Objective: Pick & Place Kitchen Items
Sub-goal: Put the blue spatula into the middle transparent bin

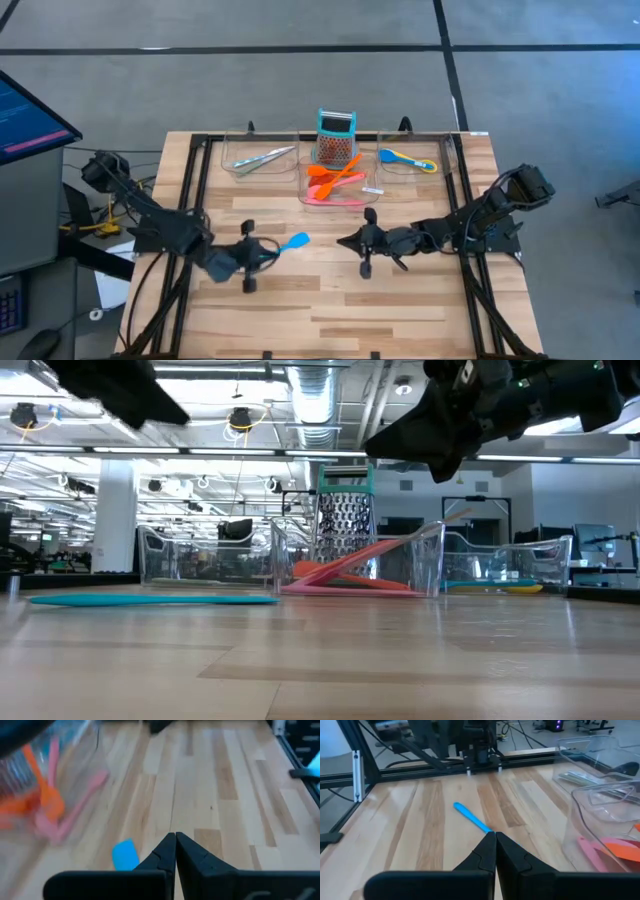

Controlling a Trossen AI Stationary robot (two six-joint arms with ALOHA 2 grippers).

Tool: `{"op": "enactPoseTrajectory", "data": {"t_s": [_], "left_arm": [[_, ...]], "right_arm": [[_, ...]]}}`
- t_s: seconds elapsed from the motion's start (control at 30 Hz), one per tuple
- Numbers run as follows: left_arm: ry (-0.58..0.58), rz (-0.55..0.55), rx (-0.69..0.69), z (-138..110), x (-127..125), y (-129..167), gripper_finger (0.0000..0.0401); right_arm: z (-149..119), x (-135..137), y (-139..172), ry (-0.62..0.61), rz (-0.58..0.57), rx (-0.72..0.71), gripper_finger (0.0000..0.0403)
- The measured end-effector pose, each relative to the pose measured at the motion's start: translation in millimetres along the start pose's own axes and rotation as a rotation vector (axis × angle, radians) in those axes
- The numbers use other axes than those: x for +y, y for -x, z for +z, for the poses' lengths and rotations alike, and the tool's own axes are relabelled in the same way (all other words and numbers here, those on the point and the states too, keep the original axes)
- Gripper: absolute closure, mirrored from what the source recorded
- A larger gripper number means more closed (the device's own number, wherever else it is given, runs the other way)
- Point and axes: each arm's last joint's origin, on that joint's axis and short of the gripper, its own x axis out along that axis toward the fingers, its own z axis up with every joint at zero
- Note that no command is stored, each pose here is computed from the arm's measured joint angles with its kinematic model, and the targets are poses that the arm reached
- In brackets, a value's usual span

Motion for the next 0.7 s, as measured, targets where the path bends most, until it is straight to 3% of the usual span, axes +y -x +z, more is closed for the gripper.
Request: {"op": "enactPoseTrajectory", "data": {"t_s": [0.13, 0.3, 0.53, 0.7], "left_arm": [[-0.105, 0.017, -0.066, 12, -16, 21, 0.04], [0.008, -0.026, -0.076, 23, -29, 45, 0.04], [0.116, -0.011, -0.05, 1, -50, 50, 0.04], [0.128, 0.142, 0.12, -34, -34, 43, 0.04]], "right_arm": [[-1, 3, 1, 0.004, 0.004, 0.002, 0.0403], [0, -2, -1, -0.001, -0.014, 0.0, 0.0403], [3, -13, -5, -0.013, -0.053, -0.008, 0.0403], [3, -16, -6, -0.017, -0.066, -0.01, 0.0403]]}}
